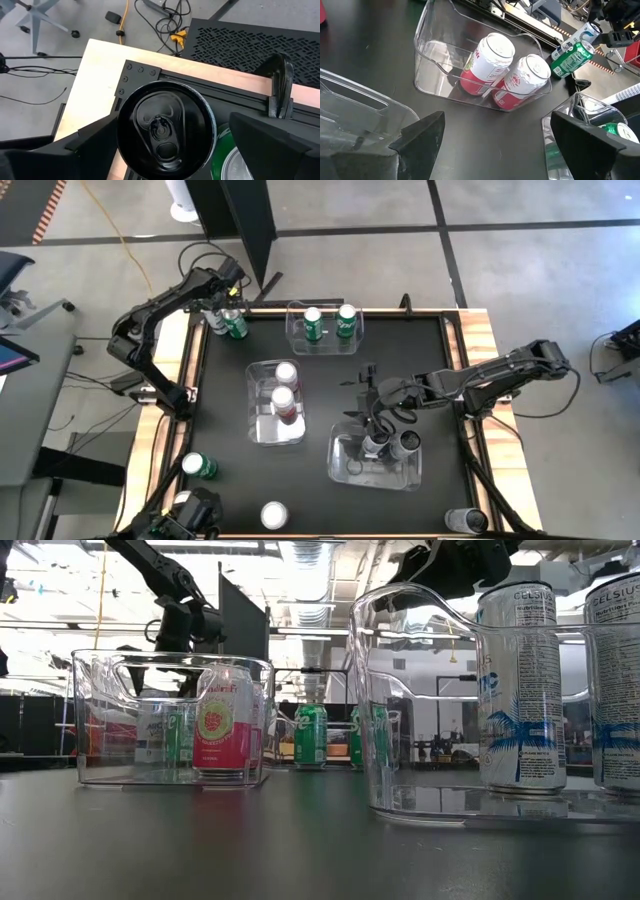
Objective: Sort soda cans
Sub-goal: Put the white soda can into the bottom transparent bin
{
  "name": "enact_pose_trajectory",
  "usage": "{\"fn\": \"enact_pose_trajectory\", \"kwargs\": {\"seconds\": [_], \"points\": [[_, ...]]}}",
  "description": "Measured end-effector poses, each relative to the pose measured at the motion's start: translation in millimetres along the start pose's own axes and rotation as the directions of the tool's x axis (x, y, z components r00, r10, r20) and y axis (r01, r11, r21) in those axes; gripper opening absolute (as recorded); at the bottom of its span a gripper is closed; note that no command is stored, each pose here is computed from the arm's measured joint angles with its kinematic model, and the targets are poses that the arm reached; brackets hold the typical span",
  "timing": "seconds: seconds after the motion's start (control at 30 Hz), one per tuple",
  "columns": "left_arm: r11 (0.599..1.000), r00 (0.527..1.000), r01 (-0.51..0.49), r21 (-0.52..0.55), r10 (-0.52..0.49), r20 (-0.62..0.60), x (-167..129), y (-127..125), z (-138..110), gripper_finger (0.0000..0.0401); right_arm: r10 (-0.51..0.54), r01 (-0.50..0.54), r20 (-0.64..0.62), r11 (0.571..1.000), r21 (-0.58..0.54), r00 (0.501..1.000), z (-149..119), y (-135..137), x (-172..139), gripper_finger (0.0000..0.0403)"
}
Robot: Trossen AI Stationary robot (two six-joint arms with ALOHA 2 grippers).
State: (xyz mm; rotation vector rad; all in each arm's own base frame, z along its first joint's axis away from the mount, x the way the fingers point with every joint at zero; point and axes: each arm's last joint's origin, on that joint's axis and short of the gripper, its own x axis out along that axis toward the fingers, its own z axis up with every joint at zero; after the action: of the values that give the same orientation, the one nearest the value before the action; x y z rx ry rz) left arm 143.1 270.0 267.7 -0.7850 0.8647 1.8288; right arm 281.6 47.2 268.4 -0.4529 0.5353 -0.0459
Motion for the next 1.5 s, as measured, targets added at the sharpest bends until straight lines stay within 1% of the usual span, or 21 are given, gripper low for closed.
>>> {"fn": "enact_pose_trajectory", "kwargs": {"seconds": [0.33,0.47,0.83,1.03,1.3,1.5], "points": [[1.0,1.0,0.0,0.001,0.0,0.0,0.0,0.0,0.0,0.0303,0.0,0.0,0.0,1.0,0.0,1.0,0.0,0.0,0.0,0.0379],[1.0,1.0,0.001,-0.001,-0.001,0.001,0.1,0.0,-0.1,0.029,0.0,0.0,0.0,1.0,0.0,1.0,0.0,0.0,0.0,0.0379],[1.0,1.0,0.008,0.011,-0.008,0.006,7.0,-1.4,-5.9,0.0287,-0.001,0.001,-0.001,1.0,0.002,1.0,0.0,0.0,0.0,0.0379],[1.0,1.0,0.017,0.002,-0.017,-0.021,7.8,-1.3,-7.7,0.0286,-0.001,0.001,-0.001,1.0,0.003,1.0,0.0,0.0,0.0,0.0379],[1.0,0.999,0.014,-0.008,-0.014,-0.045,7.6,-1.3,-10.4,0.0268,-0.002,0.002,-0.001,1.0,0.003,1.0,-0.1,-0.1,0.0,0.0379],[1.0,0.997,0.019,-0.009,-0.02,-0.072,8.0,-0.8,-12.2,0.0265,-0.002,0.002,-0.001,1.0,0.004,1.0,-0.1,-0.1,0.0,0.0379]]}}
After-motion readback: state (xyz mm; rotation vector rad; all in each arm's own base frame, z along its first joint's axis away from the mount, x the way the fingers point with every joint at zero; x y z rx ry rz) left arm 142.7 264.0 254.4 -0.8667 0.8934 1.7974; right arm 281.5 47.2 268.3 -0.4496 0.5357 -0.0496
